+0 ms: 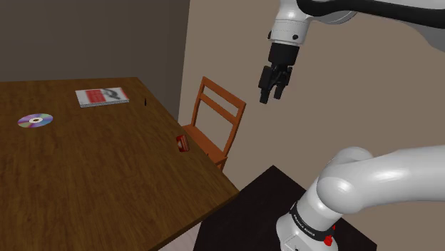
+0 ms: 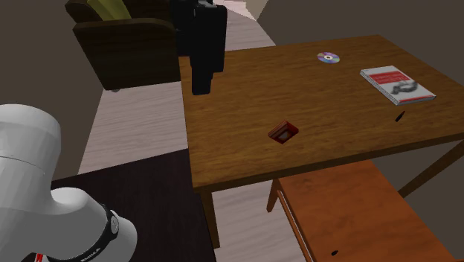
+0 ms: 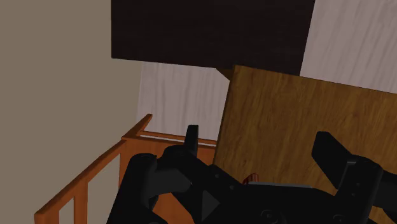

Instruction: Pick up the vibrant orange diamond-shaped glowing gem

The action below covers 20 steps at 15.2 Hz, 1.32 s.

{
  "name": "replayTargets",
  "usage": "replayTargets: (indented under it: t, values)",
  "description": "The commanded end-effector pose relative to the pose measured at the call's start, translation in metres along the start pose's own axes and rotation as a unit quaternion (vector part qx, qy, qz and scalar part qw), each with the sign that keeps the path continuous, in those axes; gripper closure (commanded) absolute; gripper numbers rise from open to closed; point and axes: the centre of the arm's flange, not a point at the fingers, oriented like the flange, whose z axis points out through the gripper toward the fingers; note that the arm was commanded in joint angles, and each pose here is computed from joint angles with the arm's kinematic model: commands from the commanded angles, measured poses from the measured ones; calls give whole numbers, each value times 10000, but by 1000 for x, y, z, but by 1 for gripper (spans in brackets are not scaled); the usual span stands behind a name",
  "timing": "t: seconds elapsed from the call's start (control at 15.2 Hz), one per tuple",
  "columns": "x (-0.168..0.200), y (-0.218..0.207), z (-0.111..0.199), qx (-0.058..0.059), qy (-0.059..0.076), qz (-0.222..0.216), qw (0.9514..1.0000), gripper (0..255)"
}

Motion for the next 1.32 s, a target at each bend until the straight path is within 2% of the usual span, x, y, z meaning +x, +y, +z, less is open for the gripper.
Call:
replayTargets:
  t: [0.0, 0.59, 1.25]
  values:
    - [0, 0, 0, 0, 0, 0, 10000, 0]
    - [103, -18, 73, 125, -386, -108, 9991, 0]
    - [211, -42, 163, 265, -814, -227, 9961, 0]
